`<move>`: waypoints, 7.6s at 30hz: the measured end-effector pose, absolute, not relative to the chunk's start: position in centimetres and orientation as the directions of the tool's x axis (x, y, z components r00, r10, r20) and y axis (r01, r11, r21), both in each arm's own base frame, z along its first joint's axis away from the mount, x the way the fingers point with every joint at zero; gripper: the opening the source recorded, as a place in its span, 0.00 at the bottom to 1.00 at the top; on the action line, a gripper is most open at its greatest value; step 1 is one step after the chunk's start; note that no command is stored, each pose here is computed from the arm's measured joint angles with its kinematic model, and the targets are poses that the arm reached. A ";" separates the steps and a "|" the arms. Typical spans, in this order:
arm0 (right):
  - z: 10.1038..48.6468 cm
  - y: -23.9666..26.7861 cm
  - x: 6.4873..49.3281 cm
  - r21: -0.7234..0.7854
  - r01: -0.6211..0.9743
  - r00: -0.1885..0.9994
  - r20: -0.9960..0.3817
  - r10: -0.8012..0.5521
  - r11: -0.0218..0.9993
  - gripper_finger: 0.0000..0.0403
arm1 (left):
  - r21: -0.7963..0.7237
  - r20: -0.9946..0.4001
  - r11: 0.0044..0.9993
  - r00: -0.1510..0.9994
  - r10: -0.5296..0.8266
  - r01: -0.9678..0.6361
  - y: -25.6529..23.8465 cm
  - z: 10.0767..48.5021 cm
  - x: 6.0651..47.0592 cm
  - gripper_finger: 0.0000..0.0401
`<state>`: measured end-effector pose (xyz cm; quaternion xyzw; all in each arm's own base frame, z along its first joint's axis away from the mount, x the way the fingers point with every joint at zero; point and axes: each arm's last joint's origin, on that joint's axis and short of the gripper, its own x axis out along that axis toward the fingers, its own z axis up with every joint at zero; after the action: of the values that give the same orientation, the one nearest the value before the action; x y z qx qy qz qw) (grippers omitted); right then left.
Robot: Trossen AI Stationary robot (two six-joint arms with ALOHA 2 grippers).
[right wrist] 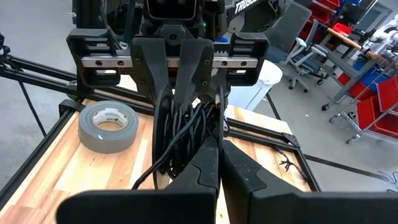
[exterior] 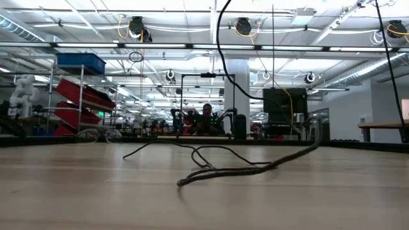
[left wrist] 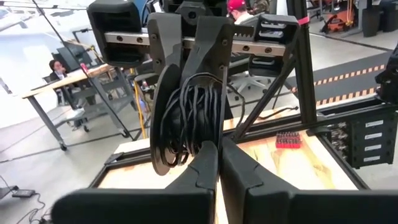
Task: Coil cords
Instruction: Coil the black wire onto the spool
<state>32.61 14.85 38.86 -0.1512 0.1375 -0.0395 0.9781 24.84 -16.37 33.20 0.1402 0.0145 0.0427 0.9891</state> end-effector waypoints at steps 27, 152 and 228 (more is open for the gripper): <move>38.0 17.0 28.3 -0.209 0.096 0.891 -0.419 -0.178 0.973 0.27 | 0.385 -0.105 0.923 0.993 0.052 -0.008 -16.7 32.9 23.3 0.01; 20.5 17.0 34.3 0.113 -0.232 0.933 -0.256 0.254 0.966 0.15 | 0.571 -0.181 0.792 0.974 -0.135 0.216 -17.3 33.8 19.6 0.00; 28.4 15.7 35.4 -0.016 -0.366 0.890 -0.298 0.345 0.930 0.07 | 0.593 0.138 0.655 0.742 -0.655 0.468 -19.4 34.2 24.1 0.00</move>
<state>35.41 15.70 28.42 -0.0357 0.1469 0.1830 0.9714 24.08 -19.43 34.23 0.2710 -0.1729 -0.3145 0.8932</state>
